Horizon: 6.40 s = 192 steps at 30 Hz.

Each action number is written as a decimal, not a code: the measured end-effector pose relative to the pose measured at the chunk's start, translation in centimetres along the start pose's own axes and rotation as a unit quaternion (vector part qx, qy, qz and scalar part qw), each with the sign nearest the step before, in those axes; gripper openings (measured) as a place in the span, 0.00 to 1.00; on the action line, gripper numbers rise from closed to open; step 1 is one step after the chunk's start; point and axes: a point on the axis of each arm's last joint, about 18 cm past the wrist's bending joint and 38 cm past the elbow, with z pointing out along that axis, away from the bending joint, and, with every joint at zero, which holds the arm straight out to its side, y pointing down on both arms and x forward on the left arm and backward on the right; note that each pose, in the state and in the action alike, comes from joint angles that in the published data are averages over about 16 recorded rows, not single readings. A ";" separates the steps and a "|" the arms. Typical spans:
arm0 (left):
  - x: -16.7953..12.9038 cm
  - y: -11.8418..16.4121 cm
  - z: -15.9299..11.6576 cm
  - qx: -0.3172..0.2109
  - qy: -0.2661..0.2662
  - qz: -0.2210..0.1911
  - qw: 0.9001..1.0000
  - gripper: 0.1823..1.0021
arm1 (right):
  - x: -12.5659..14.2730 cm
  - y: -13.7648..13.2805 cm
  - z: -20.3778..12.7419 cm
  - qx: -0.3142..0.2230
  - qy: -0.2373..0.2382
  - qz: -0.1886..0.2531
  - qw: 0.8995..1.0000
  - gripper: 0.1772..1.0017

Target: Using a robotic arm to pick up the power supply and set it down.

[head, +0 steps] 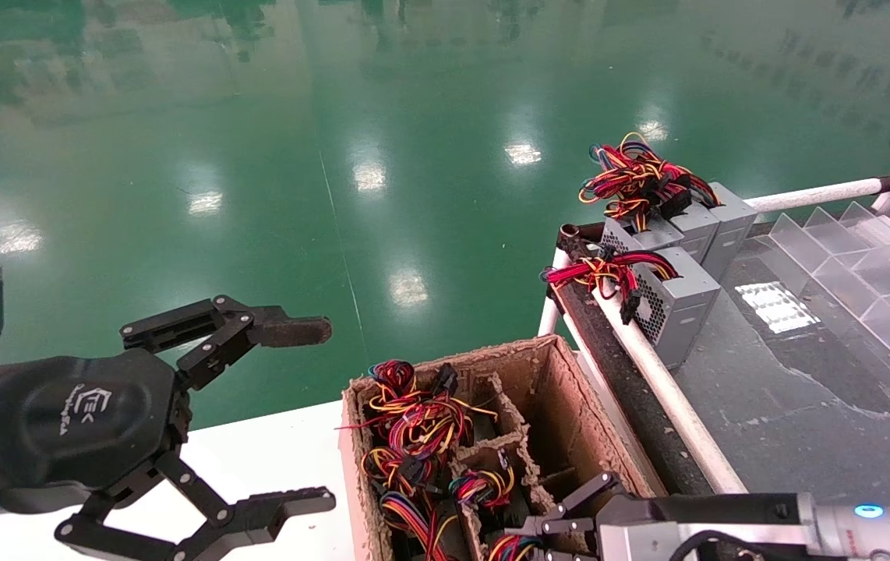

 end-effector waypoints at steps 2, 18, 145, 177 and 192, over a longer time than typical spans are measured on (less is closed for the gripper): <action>0.0 0.0 0.0 0.000 0.000 0.000 1.000 1.00 | 0.3 -0.3 -0.6 0.009 0.009 0.003 1.000 0.08; 0.0 0.0 0.0 0.000 0.000 0.000 1.000 1.00 | 3.9 -5.3 -9.1 0.128 0.124 0.046 0.983 0.07; 0.0 0.0 0.0 0.000 0.000 0.000 1.000 1.00 | 17.1 8.8 -17.9 0.008 0.404 0.147 0.903 0.78; 0.0 0.0 0.0 0.000 0.000 0.000 1.000 1.00 | 14.0 0.7 -15.7 0.145 0.289 0.155 0.933 1.00; 0.0 0.0 0.0 0.000 0.000 0.000 1.000 1.00 | 10.3 -3.6 -12.9 0.192 0.184 0.169 0.949 1.00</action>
